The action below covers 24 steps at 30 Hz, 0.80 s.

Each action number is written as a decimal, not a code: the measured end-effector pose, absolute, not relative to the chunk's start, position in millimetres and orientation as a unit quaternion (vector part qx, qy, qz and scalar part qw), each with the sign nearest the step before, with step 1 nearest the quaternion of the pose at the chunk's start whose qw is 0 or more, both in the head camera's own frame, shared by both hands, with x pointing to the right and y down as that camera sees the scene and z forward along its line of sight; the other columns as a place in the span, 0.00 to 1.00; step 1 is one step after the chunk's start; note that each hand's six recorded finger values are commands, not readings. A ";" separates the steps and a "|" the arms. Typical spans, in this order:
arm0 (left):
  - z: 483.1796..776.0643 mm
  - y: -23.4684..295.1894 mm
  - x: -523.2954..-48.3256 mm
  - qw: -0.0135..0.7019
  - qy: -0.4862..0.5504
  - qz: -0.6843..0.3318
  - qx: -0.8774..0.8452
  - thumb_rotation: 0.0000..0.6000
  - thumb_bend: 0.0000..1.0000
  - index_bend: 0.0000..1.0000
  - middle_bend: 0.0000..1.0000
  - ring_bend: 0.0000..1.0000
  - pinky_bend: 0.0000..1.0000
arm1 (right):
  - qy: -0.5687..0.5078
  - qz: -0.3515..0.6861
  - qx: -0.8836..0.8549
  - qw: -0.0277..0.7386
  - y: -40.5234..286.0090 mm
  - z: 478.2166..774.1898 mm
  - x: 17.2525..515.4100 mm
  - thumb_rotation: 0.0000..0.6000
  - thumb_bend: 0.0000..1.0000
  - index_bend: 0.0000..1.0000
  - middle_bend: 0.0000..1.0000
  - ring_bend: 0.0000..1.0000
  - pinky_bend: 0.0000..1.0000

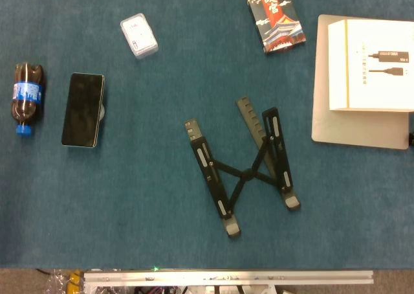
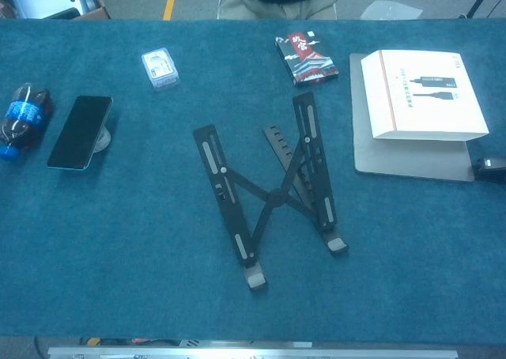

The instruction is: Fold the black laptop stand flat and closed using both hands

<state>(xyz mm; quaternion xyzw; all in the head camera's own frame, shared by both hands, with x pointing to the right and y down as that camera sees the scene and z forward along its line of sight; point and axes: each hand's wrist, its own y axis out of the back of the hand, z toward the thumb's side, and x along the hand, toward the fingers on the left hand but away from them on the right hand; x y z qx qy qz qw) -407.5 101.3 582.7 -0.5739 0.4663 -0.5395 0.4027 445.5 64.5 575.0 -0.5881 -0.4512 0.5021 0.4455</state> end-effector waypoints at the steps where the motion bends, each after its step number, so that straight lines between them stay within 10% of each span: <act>1: 582.6 101.3 -407.5 0.403 0.467 -0.539 -0.574 1.00 0.20 0.17 0.15 0.04 0.03 | -0.451 0.502 -0.588 0.446 64.5 574.8 445.3 1.00 0.07 0.15 0.14 0.07 0.15; 24: 585.2 101.3 -413.0 0.396 0.468 -0.548 -0.569 1.00 0.20 0.17 0.15 0.04 0.03 | -0.432 0.448 -0.689 0.372 56.4 587.9 412.0 1.00 0.07 0.15 0.14 0.07 0.15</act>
